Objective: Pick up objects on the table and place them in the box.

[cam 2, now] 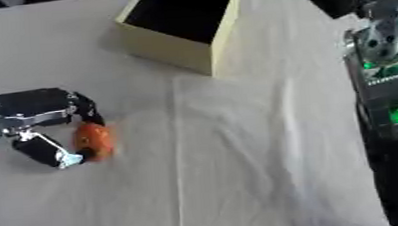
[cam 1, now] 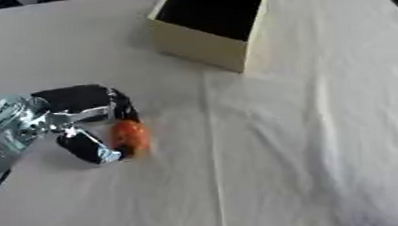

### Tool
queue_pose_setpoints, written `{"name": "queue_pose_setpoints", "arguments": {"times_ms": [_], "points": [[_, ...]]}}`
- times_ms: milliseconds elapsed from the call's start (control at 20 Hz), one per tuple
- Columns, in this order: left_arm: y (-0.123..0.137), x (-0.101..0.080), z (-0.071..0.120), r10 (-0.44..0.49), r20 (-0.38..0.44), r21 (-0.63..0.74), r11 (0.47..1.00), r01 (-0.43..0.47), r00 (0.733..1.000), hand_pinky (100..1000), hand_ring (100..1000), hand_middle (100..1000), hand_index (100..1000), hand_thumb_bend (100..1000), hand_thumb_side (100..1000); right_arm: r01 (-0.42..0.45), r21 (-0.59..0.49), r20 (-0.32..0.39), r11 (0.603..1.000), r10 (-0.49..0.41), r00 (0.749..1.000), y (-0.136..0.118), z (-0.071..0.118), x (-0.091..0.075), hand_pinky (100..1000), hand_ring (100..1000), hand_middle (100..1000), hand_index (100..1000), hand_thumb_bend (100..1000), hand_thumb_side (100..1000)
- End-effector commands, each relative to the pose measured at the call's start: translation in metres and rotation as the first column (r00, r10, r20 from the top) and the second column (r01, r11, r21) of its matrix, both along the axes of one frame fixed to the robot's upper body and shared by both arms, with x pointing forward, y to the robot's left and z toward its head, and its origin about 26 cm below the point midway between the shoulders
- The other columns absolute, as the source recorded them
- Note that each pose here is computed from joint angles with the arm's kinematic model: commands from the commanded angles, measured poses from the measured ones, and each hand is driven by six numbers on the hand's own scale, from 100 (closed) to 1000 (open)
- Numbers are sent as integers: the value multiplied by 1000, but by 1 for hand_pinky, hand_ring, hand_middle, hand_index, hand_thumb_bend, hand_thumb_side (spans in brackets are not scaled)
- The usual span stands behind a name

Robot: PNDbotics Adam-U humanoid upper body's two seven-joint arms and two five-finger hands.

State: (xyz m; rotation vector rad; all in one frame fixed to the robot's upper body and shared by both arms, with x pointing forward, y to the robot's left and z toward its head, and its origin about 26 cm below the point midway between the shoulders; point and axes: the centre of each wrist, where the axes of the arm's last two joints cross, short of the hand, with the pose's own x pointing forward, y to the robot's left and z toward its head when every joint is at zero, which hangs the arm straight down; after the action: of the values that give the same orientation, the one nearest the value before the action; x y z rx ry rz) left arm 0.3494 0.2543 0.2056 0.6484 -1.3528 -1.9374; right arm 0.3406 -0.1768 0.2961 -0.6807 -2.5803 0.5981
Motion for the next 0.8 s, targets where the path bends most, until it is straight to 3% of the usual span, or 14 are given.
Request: {"name": "queue_pose_setpoints", "arguments": {"times_ms": [50, 100, 400, 800], "points": [[6, -5, 15, 5, 69, 11, 1000, -6, 998, 501, 658, 623, 734, 129, 132, 2, 5, 21, 1000, -2, 1000, -3, 6, -2, 808, 756, 569, 768, 100, 745], [6, -6, 16, 4, 73, 12, 1000, -4, 997, 494, 653, 621, 732, 100, 100, 2, 5, 21, 1000, -3, 1000, -3, 6, -2, 808, 756, 569, 768, 100, 745], [3, -12, 21, -14, 68, -12, 1000, 15, 998, 421, 604, 600, 701, 100, 100, 5, 7, 18, 1000, -6, 1000, -4, 5, -2, 808, 756, 569, 768, 100, 747], [0, -24, 49, -6, 109, -108, 994, 18, 994, 408, 595, 600, 695, 100, 150, 8, 8, 17, 1000, -8, 1000, -4, 5, -2, 808, 757, 570, 768, 100, 747]]}}
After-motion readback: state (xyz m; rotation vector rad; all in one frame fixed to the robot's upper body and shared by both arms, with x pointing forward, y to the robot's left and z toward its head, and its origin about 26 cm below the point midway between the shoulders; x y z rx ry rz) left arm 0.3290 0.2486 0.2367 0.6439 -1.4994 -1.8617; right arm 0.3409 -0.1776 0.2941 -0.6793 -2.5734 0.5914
